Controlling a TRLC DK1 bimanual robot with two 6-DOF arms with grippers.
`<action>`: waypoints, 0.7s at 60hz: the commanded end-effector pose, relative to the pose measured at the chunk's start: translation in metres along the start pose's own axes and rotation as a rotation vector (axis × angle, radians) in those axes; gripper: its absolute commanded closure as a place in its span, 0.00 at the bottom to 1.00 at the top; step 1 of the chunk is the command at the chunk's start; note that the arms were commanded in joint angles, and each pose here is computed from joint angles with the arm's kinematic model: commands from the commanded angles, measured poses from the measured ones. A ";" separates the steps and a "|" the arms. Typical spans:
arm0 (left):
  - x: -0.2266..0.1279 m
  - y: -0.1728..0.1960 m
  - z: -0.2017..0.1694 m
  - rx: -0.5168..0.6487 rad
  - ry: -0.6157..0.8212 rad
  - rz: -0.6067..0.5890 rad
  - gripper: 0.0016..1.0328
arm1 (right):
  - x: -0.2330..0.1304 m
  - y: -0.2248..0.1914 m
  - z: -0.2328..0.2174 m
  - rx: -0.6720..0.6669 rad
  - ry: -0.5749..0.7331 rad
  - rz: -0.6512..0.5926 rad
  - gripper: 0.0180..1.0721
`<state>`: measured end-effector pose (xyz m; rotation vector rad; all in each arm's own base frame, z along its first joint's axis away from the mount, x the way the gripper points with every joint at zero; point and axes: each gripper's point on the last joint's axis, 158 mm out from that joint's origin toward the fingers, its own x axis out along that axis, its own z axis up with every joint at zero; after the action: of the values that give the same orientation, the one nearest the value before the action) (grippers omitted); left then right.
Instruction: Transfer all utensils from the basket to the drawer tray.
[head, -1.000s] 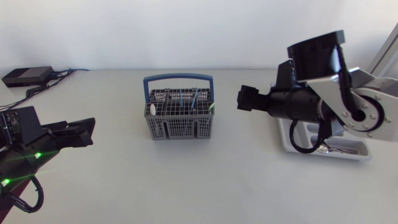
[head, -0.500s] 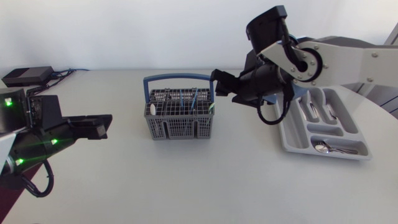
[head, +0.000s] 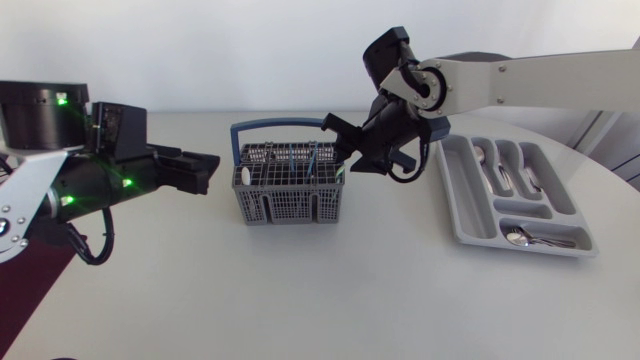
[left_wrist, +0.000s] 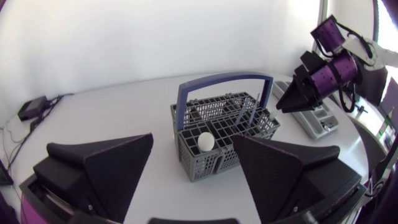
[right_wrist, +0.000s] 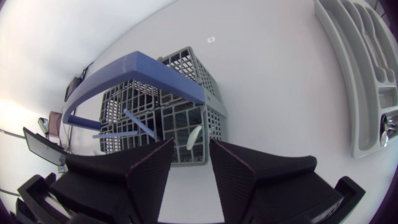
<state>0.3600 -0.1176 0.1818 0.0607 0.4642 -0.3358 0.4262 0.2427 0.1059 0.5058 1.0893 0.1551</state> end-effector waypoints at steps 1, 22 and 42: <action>0.008 -0.010 0.013 0.134 0.001 -0.001 0.13 | 0.013 -0.003 0.000 0.050 0.031 -0.021 0.62; 0.045 -0.026 0.005 0.281 0.112 -0.035 0.13 | 0.032 -0.005 -0.005 0.062 0.061 -0.034 0.77; 0.062 -0.039 -0.003 0.277 0.136 -0.085 0.13 | 0.032 0.000 -0.001 0.037 0.030 -0.039 0.94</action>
<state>0.3930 -0.1634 0.1490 0.3232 0.5686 -0.4567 0.4335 0.2521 0.0812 0.5067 1.1443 0.1286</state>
